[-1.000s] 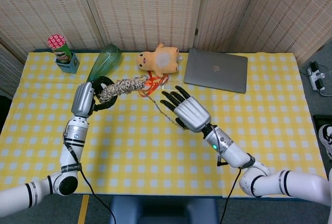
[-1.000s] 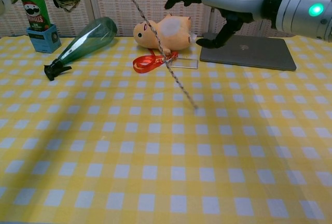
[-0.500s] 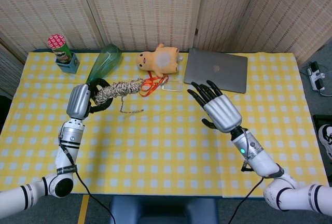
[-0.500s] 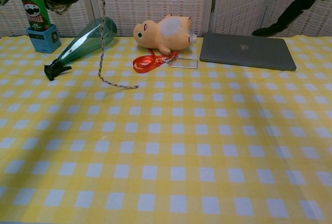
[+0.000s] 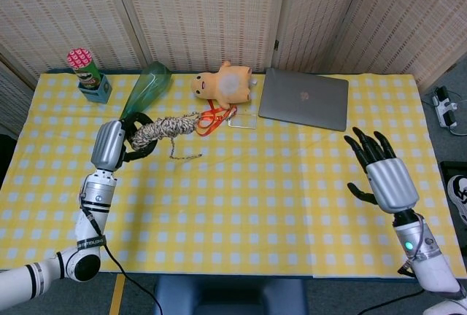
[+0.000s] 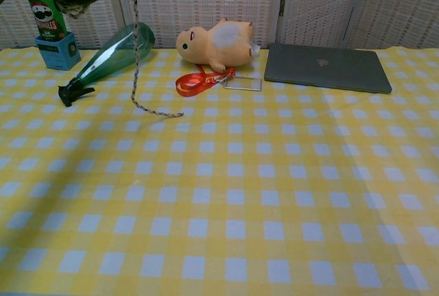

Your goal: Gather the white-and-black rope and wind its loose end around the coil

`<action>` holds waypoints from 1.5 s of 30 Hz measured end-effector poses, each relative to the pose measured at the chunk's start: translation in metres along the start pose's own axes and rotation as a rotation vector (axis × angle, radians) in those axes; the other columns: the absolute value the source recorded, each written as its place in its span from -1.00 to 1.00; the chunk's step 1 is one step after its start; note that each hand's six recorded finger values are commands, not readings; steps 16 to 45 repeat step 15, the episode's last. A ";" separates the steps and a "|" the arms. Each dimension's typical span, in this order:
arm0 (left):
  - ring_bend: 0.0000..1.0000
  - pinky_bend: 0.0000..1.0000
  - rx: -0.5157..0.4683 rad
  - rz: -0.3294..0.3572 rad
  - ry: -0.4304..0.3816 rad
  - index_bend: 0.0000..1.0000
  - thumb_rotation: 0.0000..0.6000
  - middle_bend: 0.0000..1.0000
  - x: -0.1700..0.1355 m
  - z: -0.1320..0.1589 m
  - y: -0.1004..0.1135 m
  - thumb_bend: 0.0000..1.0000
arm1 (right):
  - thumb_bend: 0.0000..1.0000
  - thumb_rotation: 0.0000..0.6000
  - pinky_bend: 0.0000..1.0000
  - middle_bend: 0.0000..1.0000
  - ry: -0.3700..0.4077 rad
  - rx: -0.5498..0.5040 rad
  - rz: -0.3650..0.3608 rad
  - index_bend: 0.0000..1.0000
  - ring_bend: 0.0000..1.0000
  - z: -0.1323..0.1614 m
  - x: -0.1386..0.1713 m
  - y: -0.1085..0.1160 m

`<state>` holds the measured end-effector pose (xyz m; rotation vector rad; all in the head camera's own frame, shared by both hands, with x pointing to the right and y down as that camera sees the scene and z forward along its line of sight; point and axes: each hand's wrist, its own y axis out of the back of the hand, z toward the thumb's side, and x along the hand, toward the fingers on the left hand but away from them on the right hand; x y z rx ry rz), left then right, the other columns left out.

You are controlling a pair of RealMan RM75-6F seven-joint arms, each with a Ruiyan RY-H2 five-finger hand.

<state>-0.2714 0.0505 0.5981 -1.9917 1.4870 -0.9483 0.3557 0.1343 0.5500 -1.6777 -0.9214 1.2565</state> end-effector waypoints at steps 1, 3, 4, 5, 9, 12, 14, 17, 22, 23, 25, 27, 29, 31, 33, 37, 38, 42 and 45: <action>0.35 0.37 0.000 0.000 0.000 0.59 1.00 0.58 0.000 0.000 0.000 0.57 | -0.45 1.00 -0.94 -1.00 -0.026 -0.011 -0.009 -1.00 -0.78 -0.008 0.009 0.000; 0.35 0.37 -0.002 0.001 0.000 0.59 1.00 0.58 -0.001 0.000 0.001 0.57 | -0.45 1.00 -0.94 -1.00 -0.081 -0.038 -0.025 -1.00 -0.79 -0.023 0.028 0.001; 0.35 0.37 -0.003 0.001 0.000 0.59 1.00 0.58 -0.001 0.000 0.001 0.57 | -0.45 1.00 -0.94 -1.00 -0.102 -0.048 -0.030 -1.00 -0.78 -0.029 0.037 0.001; 0.35 0.37 -0.005 0.001 0.000 0.59 1.00 0.58 -0.001 0.000 0.002 0.57 | -0.45 1.00 -0.94 -1.00 -0.121 -0.056 -0.033 -1.00 -0.78 -0.035 0.045 0.000; 0.35 0.37 -0.002 0.004 -0.004 0.59 1.00 0.58 -0.002 0.001 0.002 0.57 | -0.45 1.00 -0.94 -1.00 -0.199 -0.066 -0.026 -1.00 -0.79 -0.055 0.076 -0.008; 0.35 0.37 -0.001 0.010 -0.007 0.59 1.00 0.58 -0.002 0.001 0.003 0.57 | -0.45 1.00 -0.94 -0.99 -0.235 -0.085 -0.017 -1.00 -0.79 -0.064 0.090 -0.016; 0.35 0.37 -0.002 0.011 -0.007 0.59 1.00 0.58 -0.002 0.001 0.003 0.57 | -0.45 1.00 -0.94 -0.99 -0.246 -0.096 -0.014 -1.00 -0.78 -0.068 0.095 -0.020; 0.35 0.37 -0.002 0.010 -0.008 0.59 1.00 0.58 -0.002 0.001 0.003 0.57 | -0.45 1.00 -0.94 -0.99 -0.247 -0.104 -0.014 -1.00 -0.78 -0.069 0.096 -0.022; 0.35 0.37 -0.002 0.010 -0.008 0.59 1.00 0.58 -0.002 0.001 0.003 0.57 | -0.45 1.00 -0.94 -0.99 -0.247 -0.104 -0.014 -1.00 -0.78 -0.069 0.096 -0.022; 0.35 0.37 -0.002 0.010 -0.008 0.59 1.00 0.58 -0.002 0.001 0.003 0.57 | -0.45 1.00 -0.94 -0.99 -0.247 -0.104 -0.014 -1.00 -0.78 -0.069 0.096 -0.022; 0.35 0.37 -0.002 0.010 -0.008 0.59 1.00 0.58 -0.002 0.001 0.003 0.57 | -0.45 1.00 -0.94 -0.99 -0.247 -0.104 -0.014 -1.00 -0.78 -0.069 0.096 -0.022; 0.35 0.37 -0.002 0.010 -0.008 0.59 1.00 0.58 -0.002 0.001 0.003 0.57 | -0.45 1.00 -0.94 -0.99 -0.247 -0.104 -0.014 -1.00 -0.78 -0.069 0.096 -0.022; 0.35 0.37 -0.002 0.010 -0.008 0.59 1.00 0.58 -0.002 0.001 0.003 0.57 | -0.45 1.00 -0.94 -0.99 -0.247 -0.104 -0.014 -1.00 -0.78 -0.069 0.096 -0.022; 0.35 0.37 -0.002 0.010 -0.008 0.59 1.00 0.58 -0.002 0.001 0.003 0.57 | -0.45 1.00 -0.94 -0.99 -0.247 -0.104 -0.014 -1.00 -0.78 -0.069 0.096 -0.022; 0.35 0.37 -0.002 0.010 -0.008 0.59 1.00 0.58 -0.002 0.001 0.003 0.57 | -0.45 1.00 -0.94 -0.99 -0.247 -0.104 -0.014 -1.00 -0.78 -0.069 0.096 -0.022; 0.35 0.37 -0.002 0.010 -0.008 0.59 1.00 0.58 -0.002 0.001 0.003 0.57 | -0.45 1.00 -0.94 -0.99 -0.247 -0.104 -0.014 -1.00 -0.78 -0.069 0.096 -0.022; 0.35 0.37 -0.002 0.010 -0.008 0.59 1.00 0.58 -0.002 0.001 0.003 0.57 | -0.45 1.00 -0.94 -0.99 -0.247 -0.104 -0.014 -1.00 -0.78 -0.069 0.096 -0.022; 0.35 0.37 -0.002 0.010 -0.008 0.59 1.00 0.58 -0.002 0.001 0.003 0.57 | -0.45 1.00 -0.94 -0.99 -0.247 -0.104 -0.014 -1.00 -0.78 -0.069 0.096 -0.022; 0.35 0.37 -0.002 0.010 -0.008 0.59 1.00 0.58 -0.002 0.001 0.003 0.57 | -0.45 1.00 -0.94 -0.99 -0.247 -0.104 -0.014 -1.00 -0.78 -0.069 0.096 -0.022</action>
